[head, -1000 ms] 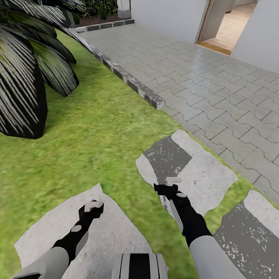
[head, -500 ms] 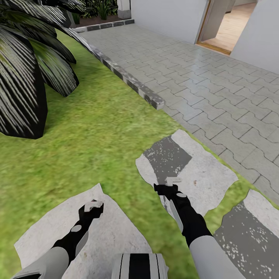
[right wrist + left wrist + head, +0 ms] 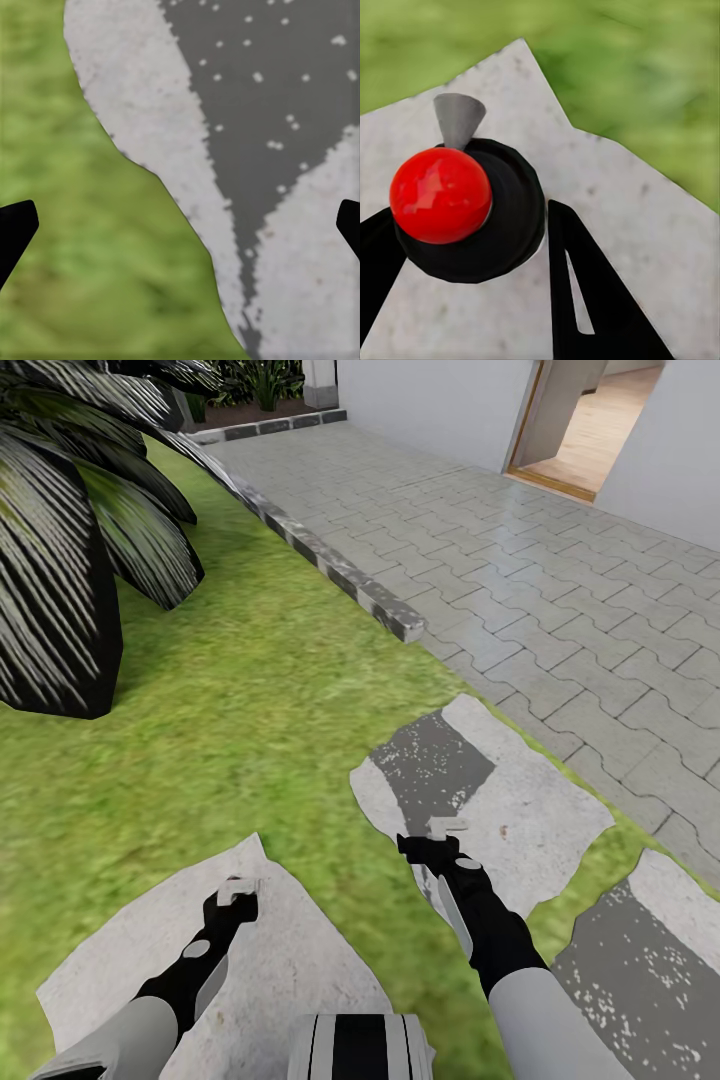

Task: In the garden, pick up the pesticide atomizer on the floor and spray pesticide onto both trees until each tree trunk is fully covered.

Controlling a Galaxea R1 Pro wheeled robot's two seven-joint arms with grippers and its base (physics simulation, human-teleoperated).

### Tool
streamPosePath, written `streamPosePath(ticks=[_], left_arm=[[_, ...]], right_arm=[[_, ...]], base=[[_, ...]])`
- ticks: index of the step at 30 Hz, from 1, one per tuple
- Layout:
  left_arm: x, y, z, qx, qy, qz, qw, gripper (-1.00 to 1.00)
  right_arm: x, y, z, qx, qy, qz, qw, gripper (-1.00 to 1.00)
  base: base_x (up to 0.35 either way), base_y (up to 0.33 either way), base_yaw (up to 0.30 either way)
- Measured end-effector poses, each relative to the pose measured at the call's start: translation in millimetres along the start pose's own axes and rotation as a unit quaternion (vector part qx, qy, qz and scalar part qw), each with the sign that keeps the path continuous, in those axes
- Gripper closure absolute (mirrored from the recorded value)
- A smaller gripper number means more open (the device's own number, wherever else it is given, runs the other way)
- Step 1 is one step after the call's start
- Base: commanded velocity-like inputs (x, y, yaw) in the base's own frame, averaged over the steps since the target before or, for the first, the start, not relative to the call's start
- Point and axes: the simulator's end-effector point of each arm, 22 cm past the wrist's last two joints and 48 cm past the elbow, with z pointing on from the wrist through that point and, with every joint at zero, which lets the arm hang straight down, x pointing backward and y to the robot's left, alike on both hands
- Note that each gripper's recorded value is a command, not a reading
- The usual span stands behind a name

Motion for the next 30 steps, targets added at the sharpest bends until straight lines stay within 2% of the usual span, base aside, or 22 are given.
streamPosePath(ticks=[20, 30], left_arm=[[-4.8, -0.2, 0.8, 0.001, -0.005, 0.001, 1.0000, 1.00], [-29.7, -2.2, -6.4, 0.006, -0.025, 0.000, 0.9997, 1.00]], right_arm=[[0.0, 0.0, 0.0, 0.000, 0.000, 0.000, 1.0000, -1.00], [-23.7, 2.8, -13.8, -0.001, -0.020, -0.003, 0.9998, -1.00]], base=[[0.000, 0.000, 0.000], [0.000, 0.000, 0.000]])
